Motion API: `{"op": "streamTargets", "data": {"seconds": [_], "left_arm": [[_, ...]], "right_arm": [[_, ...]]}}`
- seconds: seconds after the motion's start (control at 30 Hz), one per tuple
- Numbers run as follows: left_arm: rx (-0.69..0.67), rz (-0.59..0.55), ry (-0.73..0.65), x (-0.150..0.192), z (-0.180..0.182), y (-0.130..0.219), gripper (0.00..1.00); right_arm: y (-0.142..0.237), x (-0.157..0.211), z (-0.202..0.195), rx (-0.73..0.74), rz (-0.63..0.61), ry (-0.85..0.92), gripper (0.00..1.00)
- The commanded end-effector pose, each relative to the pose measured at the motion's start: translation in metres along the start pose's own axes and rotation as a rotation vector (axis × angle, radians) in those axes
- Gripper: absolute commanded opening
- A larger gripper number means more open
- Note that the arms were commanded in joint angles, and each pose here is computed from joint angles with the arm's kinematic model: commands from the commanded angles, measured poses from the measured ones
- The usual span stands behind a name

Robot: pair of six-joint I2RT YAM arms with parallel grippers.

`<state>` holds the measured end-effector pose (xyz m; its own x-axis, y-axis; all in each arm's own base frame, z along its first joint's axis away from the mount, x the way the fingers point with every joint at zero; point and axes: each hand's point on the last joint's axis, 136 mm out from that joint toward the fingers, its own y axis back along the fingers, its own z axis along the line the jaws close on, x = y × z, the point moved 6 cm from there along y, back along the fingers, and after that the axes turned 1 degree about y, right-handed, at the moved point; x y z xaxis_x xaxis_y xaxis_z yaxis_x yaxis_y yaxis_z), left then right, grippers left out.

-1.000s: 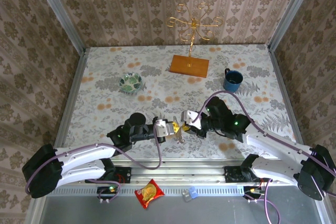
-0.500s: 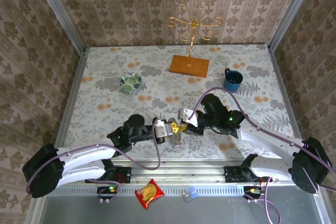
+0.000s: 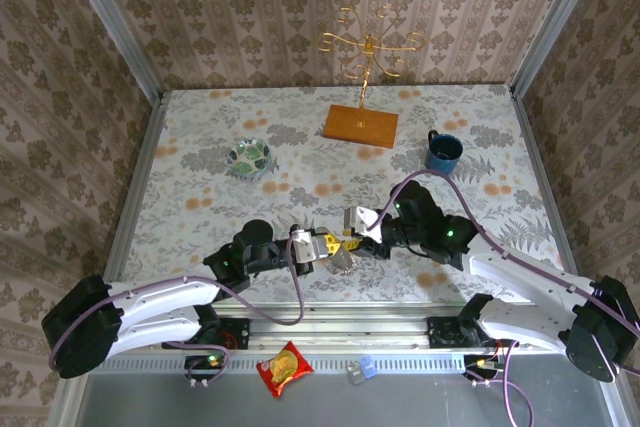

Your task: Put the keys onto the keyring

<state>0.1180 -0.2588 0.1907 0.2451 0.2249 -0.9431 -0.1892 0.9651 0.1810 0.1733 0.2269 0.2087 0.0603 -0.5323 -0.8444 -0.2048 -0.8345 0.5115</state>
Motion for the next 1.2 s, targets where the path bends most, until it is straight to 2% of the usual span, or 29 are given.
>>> {"op": "streamTargets", "data": {"seconds": [0.0,0.23,0.27,0.37,0.5,0.6,0.7,0.8,0.83,1.0,1.17], "left_arm": [[0.002,-0.071,-0.001,-0.012,0.000,0.002,0.00],[-0.023,-0.060,0.003,-0.011,0.003,0.002,0.00],[-0.038,-0.049,0.003,-0.009,0.004,0.002,0.03],[-0.063,0.000,-0.003,-0.007,0.009,0.002,0.24],[-0.059,0.044,-0.010,-0.008,0.011,0.001,0.26],[-0.037,0.078,-0.015,-0.007,0.010,-0.001,0.24],[-0.002,0.125,-0.022,-0.004,0.008,-0.004,0.17],[0.014,0.147,-0.031,-0.003,0.007,-0.005,0.01],[0.015,0.143,-0.031,-0.003,0.007,-0.004,0.00],[-0.004,0.079,-0.028,-0.008,0.006,0.000,0.00],[-0.028,-0.019,-0.007,-0.012,0.005,0.005,0.00]], "right_arm": [[-0.004,-0.004,-0.001,-0.023,-0.029,-0.010,0.26],[-0.004,-0.012,-0.003,-0.042,-0.046,-0.007,0.04],[-0.003,-0.013,-0.003,-0.046,-0.044,-0.009,0.01],[-0.002,-0.014,-0.002,-0.053,-0.017,-0.003,0.00],[-0.004,-0.012,0.001,-0.065,0.059,0.030,0.00],[-0.006,-0.013,0.005,-0.077,0.121,0.077,0.00],[-0.006,-0.021,0.006,-0.082,0.134,0.114,0.00],[-0.004,-0.029,0.007,-0.081,0.092,0.119,0.00],[-0.003,-0.029,0.007,-0.072,0.077,0.115,0.01],[0.001,-0.021,0.001,-0.004,0.006,0.045,0.26],[0.006,-0.009,-0.002,0.044,-0.080,-0.052,0.34]]}}
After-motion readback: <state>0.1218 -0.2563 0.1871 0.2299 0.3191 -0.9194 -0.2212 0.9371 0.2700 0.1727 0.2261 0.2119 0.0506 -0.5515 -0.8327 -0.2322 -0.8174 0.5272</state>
